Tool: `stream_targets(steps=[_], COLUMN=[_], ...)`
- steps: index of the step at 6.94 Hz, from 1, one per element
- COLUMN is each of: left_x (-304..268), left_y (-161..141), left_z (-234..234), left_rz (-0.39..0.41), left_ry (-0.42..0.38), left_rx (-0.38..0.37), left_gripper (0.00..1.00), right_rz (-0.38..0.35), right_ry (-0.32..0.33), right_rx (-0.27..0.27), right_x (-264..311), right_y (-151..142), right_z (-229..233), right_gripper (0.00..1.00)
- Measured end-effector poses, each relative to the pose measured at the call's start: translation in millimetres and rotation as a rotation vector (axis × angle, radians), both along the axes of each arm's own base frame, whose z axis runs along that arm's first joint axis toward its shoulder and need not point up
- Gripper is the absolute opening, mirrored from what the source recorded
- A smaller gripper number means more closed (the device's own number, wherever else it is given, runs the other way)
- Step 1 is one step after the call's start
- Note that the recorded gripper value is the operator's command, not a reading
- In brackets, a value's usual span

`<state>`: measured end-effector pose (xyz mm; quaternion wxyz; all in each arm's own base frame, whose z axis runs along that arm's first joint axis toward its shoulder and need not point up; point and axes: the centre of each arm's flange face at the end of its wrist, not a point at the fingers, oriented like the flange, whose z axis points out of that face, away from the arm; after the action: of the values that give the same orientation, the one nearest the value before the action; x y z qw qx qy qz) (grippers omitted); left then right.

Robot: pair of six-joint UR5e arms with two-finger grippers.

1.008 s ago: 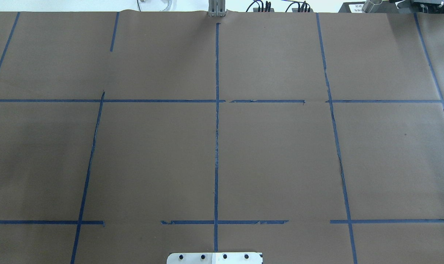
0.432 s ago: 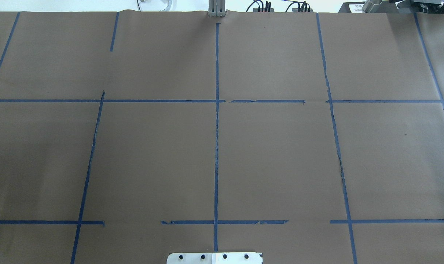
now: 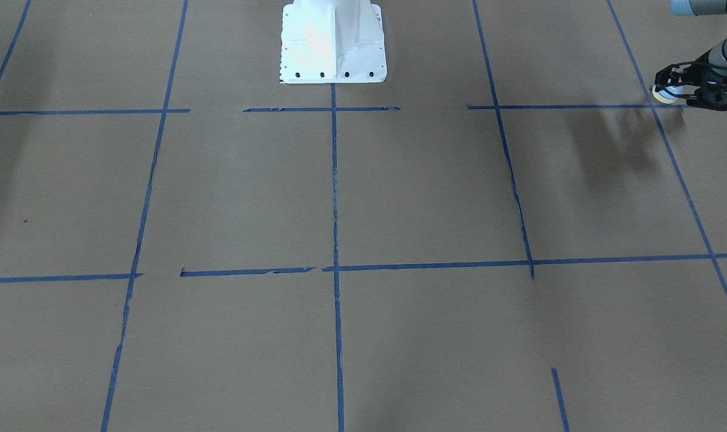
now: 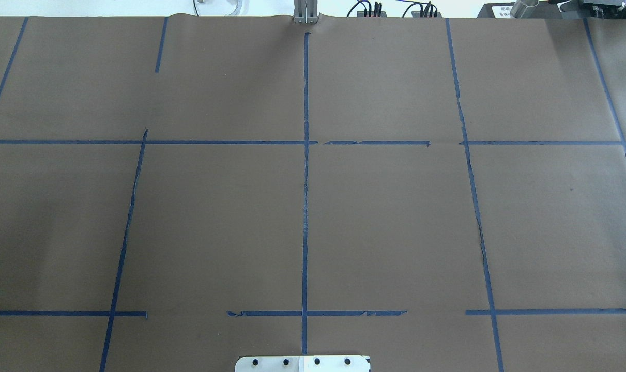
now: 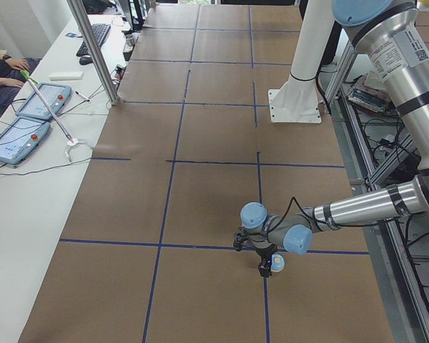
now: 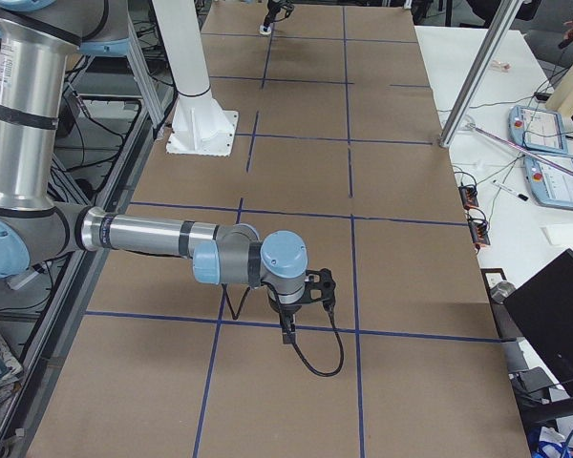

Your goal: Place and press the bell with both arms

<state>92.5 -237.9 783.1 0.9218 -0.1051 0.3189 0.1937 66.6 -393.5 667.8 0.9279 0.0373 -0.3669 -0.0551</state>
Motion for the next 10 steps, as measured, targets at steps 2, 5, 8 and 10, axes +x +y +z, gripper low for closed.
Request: stream_targets(steps=[2, 5, 8, 10], left_x=[3, 9, 12, 16], left_y=[6, 8, 5, -2], left_z=[7, 8, 3, -13], left_rz=[0.022, 0.042, 0.045, 0.034], left_ry=[-0.004, 0.000, 0.022, 0.064], left_rx=[-0.018, -0.021, 0.008, 0.061], left_gripper=[1.00, 0.56, 0.08, 0.07], right_rz=[-0.001, -0.003, -0.001, 0.000], right_ry=[0.000, 0.000, 0.000, 0.000], right_rx=[0.001, 0.005, 0.006, 0.005], right_x=[0, 0, 0, 0], right_y=[0, 0, 0, 0], right_z=[0, -1, -2, -2], right_gripper=[1.00, 1.00, 1.00, 1.00])
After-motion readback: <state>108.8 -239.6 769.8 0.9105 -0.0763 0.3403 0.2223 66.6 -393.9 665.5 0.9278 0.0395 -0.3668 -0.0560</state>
